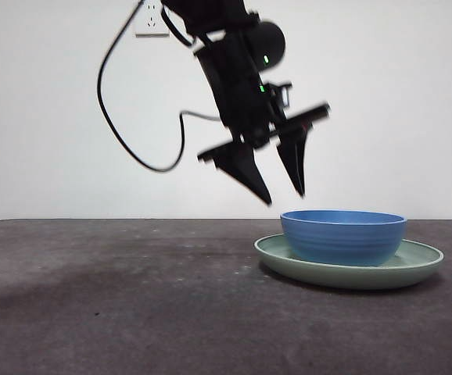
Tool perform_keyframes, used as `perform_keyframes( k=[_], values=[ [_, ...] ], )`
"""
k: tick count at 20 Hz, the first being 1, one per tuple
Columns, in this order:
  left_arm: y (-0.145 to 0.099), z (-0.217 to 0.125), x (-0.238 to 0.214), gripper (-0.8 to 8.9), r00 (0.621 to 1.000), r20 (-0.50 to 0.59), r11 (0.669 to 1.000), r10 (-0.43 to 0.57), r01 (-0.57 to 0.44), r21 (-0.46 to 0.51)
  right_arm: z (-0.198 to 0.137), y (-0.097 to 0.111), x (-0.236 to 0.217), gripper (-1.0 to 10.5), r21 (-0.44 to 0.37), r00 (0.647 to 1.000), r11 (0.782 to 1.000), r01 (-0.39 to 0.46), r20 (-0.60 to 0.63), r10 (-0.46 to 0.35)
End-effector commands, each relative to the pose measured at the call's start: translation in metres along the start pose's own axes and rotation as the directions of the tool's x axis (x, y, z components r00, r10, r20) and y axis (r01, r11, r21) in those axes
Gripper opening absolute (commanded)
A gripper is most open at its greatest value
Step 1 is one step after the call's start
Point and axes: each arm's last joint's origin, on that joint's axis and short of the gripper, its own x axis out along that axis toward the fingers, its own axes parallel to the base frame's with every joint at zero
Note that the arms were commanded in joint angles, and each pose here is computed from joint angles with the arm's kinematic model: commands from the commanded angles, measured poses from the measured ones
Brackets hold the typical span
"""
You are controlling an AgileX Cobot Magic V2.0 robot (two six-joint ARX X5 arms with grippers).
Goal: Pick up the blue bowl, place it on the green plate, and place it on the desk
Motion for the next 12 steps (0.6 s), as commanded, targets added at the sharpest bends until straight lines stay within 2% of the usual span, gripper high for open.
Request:
perform_keyframes(
  k=[1, 7, 9, 12],
  values=[
    [-0.006, 0.015, -0.062, 2.56, 0.987, 0.158, 0.999, -0.021, 0.013, 0.050, 0.004, 0.002, -0.003, 3.5, -0.004, 1.000, 1.000, -0.002, 0.018, 0.002],
    [0.003, 0.006, -0.198, 2.58, 0.913, 0.409, 0.997, -0.009, -0.021, 0.069, 0.006, 0.002, -0.003, 3.5, -0.012, 0.999, 1.000, -0.002, 0.036, 0.003],
    [0.005, -0.008, -0.233, 2.57, 0.902, 0.431, 0.995, 0.008, -0.049, 0.086, 0.007, 0.002, -0.003, 3.5, -0.017, 0.999, 1.000, -0.002, 0.045, 0.003],
    [0.008, -0.030, -0.264, 2.57, 0.914, 0.404, 0.991, 0.033, -0.084, 0.109, 0.008, 0.002, -0.003, 3.5, -0.020, 0.999, 1.000, -0.002, 0.055, 0.003]
  ],
)
